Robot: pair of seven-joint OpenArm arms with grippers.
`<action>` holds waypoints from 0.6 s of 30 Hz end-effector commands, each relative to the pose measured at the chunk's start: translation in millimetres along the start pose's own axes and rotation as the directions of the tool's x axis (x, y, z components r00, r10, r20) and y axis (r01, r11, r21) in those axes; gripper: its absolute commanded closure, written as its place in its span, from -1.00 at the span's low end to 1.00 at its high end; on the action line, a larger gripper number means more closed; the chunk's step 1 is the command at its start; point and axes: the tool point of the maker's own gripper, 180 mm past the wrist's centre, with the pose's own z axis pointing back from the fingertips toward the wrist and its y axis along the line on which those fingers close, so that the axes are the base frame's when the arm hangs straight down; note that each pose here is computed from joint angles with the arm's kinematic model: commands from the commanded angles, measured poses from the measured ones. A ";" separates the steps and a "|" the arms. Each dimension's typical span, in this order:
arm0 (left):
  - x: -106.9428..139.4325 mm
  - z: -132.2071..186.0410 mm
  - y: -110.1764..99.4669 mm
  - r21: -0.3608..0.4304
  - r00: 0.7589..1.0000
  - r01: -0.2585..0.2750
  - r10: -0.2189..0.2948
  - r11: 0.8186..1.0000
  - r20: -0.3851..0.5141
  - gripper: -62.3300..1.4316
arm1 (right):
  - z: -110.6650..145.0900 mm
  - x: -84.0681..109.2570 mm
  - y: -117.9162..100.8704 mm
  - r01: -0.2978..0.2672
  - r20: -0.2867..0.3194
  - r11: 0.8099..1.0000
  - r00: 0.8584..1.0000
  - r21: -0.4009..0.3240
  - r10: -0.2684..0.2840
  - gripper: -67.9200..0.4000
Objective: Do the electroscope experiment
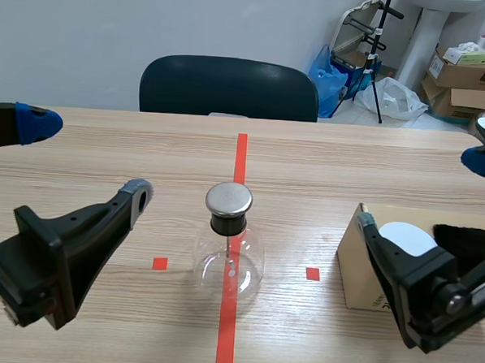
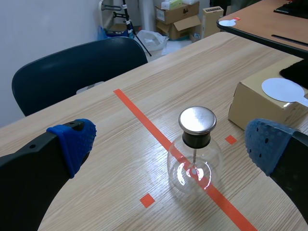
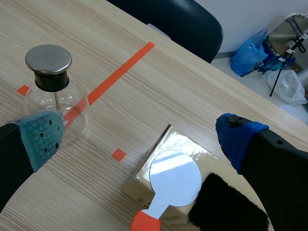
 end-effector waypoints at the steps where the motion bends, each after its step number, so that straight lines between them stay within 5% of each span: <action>1: 6.9 -0.3 -0.1 0.003 1.000 -0.003 0.003 1.000 0.028 -1.00 | 0.6 4.2 -2.9 0.003 0.024 1.000 1.000 -0.012 -0.002 -1.00; 18: 7.0 -0.4 -0.1 0.003 1.000 -0.002 0.002 1.000 0.029 -1.00 | 0.7 7.7 -2.9 0.003 0.043 1.000 0.999 -0.012 -0.002 -1.00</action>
